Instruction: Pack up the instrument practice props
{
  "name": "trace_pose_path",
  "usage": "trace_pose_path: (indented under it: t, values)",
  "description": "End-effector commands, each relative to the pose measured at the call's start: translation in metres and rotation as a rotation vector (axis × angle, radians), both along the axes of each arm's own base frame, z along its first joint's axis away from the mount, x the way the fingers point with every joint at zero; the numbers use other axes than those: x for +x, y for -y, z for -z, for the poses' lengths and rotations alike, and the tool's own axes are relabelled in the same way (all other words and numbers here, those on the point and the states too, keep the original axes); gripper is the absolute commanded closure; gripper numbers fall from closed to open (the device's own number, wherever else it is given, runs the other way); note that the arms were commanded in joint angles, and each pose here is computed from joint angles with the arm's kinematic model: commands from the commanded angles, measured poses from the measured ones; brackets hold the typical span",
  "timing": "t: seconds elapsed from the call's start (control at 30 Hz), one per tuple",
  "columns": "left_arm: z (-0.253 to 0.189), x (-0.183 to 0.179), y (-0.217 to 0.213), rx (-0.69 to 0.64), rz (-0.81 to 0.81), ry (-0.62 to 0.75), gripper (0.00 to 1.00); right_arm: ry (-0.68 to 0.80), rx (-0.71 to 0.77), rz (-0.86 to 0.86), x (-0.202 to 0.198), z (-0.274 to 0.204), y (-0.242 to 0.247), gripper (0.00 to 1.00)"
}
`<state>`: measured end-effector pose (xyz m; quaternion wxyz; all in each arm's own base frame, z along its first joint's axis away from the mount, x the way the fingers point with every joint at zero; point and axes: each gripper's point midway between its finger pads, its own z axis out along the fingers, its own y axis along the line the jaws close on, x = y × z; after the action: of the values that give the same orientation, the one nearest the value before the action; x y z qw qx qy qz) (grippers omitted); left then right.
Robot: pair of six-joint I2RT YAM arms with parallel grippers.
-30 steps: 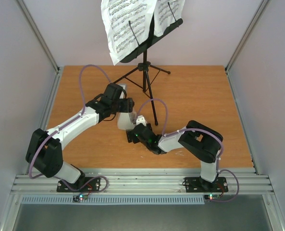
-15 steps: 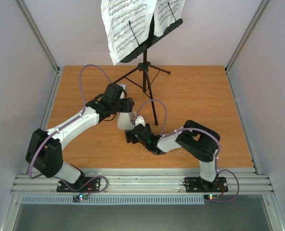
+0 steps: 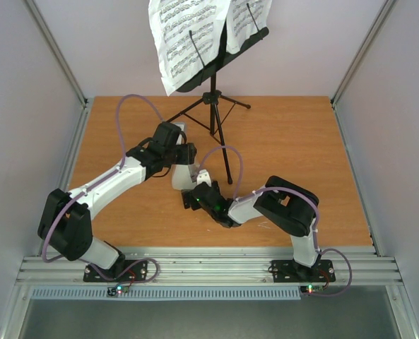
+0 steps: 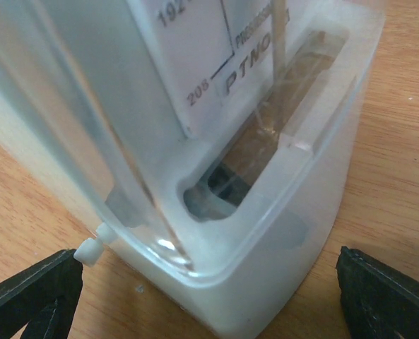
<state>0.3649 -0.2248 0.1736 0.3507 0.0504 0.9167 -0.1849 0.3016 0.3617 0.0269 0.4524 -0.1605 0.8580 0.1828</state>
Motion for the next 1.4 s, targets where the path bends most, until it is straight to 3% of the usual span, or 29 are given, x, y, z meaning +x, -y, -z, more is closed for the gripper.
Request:
trace_pose_path:
  t: [0.0,0.53,0.93,1.37]
  values:
    - [0.007,-0.003,0.007,-0.011,0.004,-0.034,0.35,0.032,-0.003,0.040,0.008,-0.001,-0.005,0.01]
    - [0.008,-0.001,0.008,-0.009,0.008,-0.033,0.36,0.024,-0.086,0.139,0.017,0.009,0.011,0.04]
    - [0.008,0.000,0.011,-0.009,0.019,-0.029,0.37,0.033,-0.090,0.116,0.015,0.009,0.010,0.26]
    - [0.009,0.002,0.012,-0.001,0.031,-0.022,0.39,0.044,-0.089,0.103,0.013,0.005,0.010,0.35]
